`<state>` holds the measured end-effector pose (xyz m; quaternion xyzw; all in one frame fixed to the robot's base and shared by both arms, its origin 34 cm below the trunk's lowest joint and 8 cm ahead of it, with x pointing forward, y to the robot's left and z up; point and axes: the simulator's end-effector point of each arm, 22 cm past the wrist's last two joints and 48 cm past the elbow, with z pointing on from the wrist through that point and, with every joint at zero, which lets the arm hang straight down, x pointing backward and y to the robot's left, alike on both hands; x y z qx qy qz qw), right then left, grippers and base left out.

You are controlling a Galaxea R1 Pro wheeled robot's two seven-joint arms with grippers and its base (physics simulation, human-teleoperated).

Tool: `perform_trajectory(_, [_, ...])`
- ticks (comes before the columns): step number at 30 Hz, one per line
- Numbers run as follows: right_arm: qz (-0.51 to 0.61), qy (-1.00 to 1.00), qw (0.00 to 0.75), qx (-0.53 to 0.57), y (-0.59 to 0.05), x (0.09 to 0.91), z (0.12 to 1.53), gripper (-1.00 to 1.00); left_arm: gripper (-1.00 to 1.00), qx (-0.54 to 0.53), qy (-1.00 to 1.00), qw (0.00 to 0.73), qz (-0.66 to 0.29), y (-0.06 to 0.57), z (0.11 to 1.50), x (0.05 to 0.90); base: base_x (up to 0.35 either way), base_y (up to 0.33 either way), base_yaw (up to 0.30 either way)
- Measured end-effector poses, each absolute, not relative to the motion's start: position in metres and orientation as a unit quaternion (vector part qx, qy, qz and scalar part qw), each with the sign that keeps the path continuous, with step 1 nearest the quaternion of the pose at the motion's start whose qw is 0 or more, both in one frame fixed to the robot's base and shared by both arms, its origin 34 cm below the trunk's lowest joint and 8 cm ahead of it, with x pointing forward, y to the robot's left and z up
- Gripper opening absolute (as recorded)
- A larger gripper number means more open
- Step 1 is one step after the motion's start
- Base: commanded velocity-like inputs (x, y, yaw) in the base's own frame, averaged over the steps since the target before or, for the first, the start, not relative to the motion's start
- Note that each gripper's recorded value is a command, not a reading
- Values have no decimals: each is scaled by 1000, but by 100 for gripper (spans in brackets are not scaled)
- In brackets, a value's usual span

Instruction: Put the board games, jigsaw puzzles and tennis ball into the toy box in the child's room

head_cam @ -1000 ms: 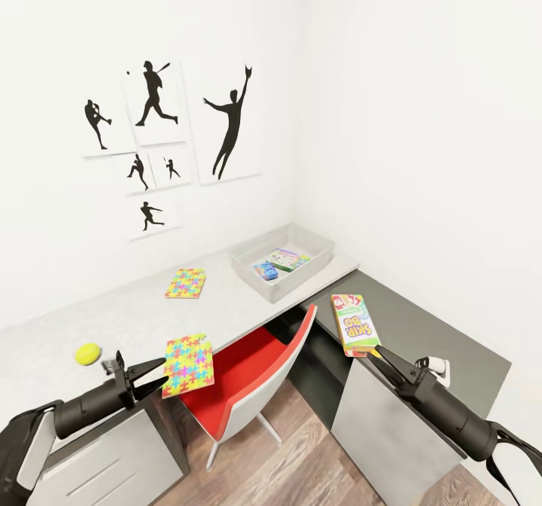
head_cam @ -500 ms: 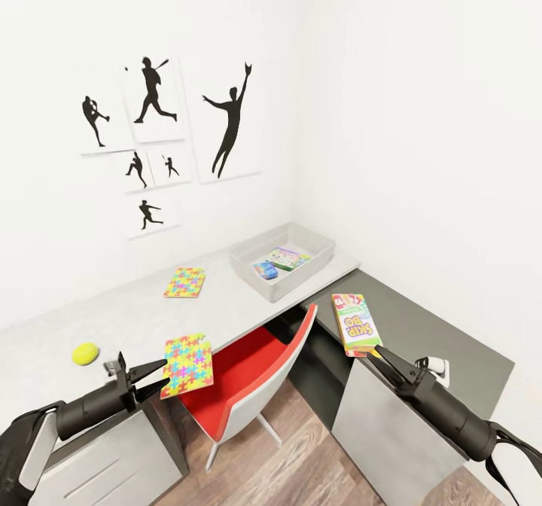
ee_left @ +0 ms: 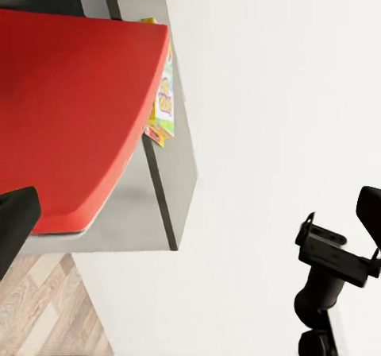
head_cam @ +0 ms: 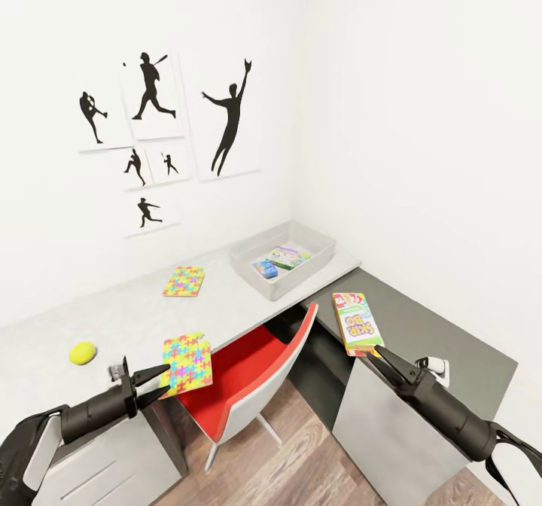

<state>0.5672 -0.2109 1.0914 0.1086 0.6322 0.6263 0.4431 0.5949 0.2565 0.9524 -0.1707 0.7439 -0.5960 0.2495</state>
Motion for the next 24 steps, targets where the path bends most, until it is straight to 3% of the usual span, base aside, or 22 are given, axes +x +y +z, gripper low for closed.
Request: perform_trajectory(24, [625, 634, 443, 109, -211, 575, 1067, 100, 100, -204, 769, 223, -563, 263, 895, 603, 0, 0, 0])
